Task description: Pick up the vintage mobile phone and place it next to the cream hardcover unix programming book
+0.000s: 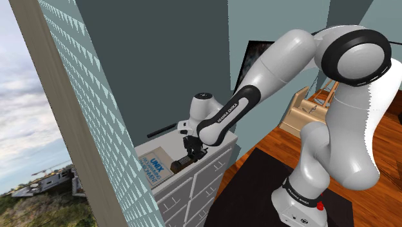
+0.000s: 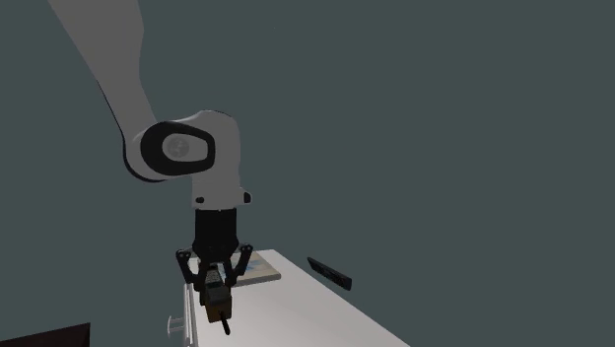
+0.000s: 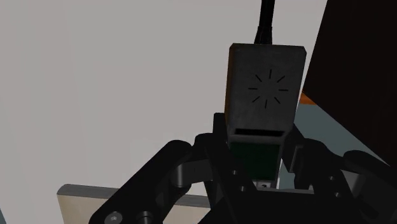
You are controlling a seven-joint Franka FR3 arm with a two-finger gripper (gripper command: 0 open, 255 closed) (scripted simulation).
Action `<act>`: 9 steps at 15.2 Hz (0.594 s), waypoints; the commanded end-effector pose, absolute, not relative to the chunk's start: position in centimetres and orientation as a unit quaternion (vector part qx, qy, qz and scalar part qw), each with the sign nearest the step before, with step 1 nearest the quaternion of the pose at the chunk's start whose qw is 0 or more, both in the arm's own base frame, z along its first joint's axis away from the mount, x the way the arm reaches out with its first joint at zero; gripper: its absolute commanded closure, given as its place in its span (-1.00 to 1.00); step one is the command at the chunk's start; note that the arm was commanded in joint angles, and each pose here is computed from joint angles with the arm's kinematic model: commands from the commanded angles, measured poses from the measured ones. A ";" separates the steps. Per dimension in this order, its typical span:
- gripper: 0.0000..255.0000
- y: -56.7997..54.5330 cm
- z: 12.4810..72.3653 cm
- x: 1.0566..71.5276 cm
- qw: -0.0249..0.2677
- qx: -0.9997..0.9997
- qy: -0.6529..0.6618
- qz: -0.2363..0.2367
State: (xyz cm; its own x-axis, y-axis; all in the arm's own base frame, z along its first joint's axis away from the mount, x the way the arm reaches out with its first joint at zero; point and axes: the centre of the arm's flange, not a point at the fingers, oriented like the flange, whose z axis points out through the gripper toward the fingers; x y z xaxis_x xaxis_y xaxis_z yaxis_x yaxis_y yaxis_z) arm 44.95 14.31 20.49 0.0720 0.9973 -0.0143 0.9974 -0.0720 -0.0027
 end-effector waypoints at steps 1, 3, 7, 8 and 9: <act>-1.00 14.3 20.4 45.0 0.004 0.732 0.681 -0.007; -1.00 14.2 20.4 44.9 0.004 0.732 0.681 -0.007; -1.00 14.3 21.7 44.9 0.004 0.732 0.681 -0.007; -1.00 14.3 23.0 44.9 0.004 0.732 0.681 -0.007; -1.00 14.4 24.3 45.0 0.004 0.732 0.681 -0.007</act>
